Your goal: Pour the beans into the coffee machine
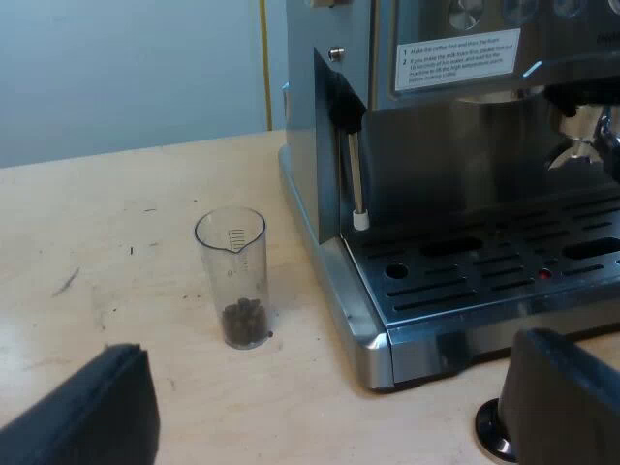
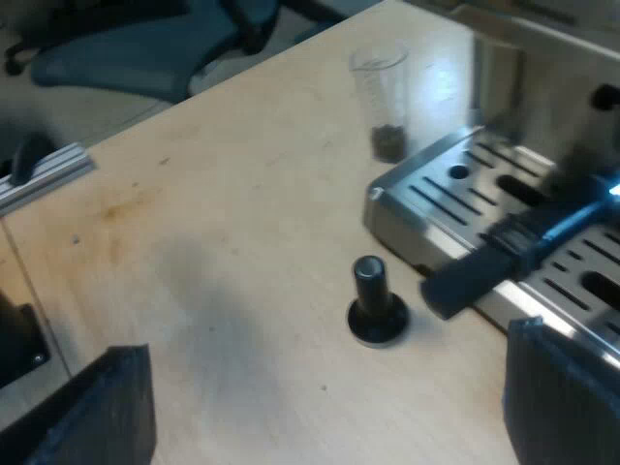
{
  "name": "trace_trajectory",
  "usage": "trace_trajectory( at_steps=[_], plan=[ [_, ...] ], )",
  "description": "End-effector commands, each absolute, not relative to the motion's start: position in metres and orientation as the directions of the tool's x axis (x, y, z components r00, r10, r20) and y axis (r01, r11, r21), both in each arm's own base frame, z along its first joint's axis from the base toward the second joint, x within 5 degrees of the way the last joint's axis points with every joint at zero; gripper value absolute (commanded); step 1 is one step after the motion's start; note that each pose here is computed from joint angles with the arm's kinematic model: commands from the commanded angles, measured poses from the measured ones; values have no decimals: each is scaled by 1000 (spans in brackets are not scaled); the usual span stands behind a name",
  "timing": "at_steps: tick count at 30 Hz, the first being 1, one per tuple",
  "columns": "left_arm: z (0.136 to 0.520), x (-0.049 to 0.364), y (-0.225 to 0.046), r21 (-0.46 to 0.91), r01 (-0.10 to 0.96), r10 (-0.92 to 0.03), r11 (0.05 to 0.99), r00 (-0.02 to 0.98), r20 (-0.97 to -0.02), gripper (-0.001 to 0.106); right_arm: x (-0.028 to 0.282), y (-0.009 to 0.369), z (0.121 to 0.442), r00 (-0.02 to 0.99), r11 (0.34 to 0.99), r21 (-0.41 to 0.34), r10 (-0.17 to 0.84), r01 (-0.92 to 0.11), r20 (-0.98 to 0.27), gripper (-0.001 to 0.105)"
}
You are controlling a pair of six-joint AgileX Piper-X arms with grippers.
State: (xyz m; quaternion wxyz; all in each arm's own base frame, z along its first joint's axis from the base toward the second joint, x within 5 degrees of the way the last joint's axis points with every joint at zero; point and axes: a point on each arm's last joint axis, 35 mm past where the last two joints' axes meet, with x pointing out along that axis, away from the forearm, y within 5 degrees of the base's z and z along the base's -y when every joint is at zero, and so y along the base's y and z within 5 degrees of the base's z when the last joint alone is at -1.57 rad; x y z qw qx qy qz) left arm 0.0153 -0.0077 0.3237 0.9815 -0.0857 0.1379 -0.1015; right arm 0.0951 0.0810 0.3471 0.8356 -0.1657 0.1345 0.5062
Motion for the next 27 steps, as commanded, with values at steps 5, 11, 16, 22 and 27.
trace_trajectory(
  at_steps=[5,11,16,22,27],
  plan=[
    [316,23,-7,-201,157,-211,967,935,-286,85,110,98,349,415,385,-156,829,-910,-374,79],
    [299,36,-7,-202,156,-211,967,933,-292,85,124,108,346,416,388,-152,830,-909,-371,79],
    [284,50,-8,-198,162,-211,967,941,-264,85,128,111,344,417,389,-151,830,-909,-371,79],
    [269,66,-8,-194,166,-211,967,946,-245,85,146,123,335,411,387,-142,826,-911,-385,79],
    [261,86,-8,-193,167,-211,967,948,-238,85,153,129,327,397,384,-119,816,-916,-421,79]
  ],
)
